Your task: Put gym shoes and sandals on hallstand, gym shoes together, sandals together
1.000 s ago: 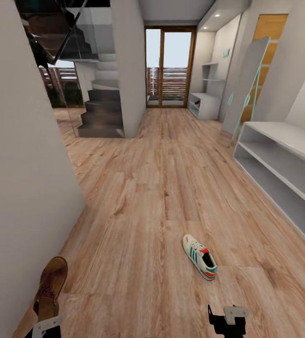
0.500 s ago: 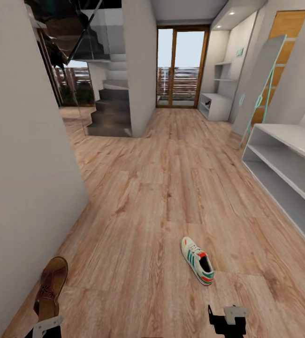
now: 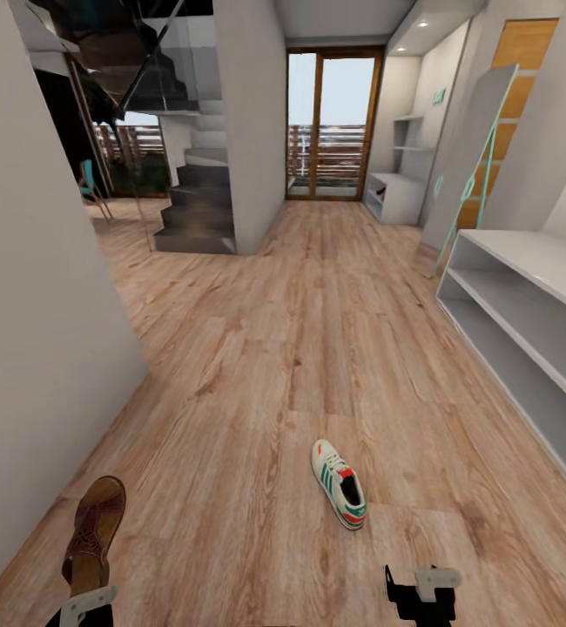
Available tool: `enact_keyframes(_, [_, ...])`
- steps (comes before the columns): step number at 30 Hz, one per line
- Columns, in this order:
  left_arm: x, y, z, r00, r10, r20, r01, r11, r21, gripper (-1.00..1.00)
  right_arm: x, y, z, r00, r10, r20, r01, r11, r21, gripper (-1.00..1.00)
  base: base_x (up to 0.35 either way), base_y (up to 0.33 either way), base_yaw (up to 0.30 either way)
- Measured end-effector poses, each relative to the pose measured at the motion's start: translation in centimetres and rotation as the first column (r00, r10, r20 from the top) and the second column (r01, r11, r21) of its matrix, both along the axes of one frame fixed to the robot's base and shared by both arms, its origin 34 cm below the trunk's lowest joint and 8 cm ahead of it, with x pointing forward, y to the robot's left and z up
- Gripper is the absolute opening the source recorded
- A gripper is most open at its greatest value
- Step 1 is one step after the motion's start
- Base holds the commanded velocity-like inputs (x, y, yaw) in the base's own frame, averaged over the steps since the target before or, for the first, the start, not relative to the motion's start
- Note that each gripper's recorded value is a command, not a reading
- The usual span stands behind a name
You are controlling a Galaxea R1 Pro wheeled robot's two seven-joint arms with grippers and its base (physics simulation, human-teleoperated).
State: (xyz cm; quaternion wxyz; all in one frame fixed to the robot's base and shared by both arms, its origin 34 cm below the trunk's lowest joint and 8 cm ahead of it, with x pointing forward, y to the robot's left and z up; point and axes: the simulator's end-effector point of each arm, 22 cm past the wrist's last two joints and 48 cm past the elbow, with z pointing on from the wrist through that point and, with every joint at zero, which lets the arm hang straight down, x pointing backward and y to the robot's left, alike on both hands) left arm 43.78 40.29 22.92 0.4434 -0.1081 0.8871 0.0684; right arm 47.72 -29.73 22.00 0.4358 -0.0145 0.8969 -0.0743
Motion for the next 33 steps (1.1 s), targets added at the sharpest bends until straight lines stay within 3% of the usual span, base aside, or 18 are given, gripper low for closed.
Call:
enact_keyframes(7, [-0.01,0.05,0.01,1.000,0.001,0.000,-0.001,1.000,0.000,-1.00,0.01,0.05,0.01,1.000,0.001,0.000,-0.001,1.000,0.000,1.00,0.059,-0.267,0.024])
enact_keyframes(19, [0.01,0.15,0.06,1.000,0.003,0.001,-0.003,1.000,0.001,-1.00,0.00,0.01,0.01,1.000,-0.002,0.000,0.002,1.000,0.001,1.00,0.153,-0.257,0.251])
enact_keyframes(27, [0.03,0.28,0.10,1.000,0.006,0.003,-0.006,1.000,0.002,-1.00,0.00,0.02,-0.01,1.000,-0.002,0.000,0.002,1.000,0.001,1.00,0.068,-0.079,0.254])
enact_keyframes(33, [0.39,-0.13,0.21,1.000,-0.007,0.007,0.007,1.000,0.001,-1.00,0.04,0.10,0.01,1.000,0.000,0.000,0.000,1.000,0.002,1.00,0.009,-0.011,0.069])
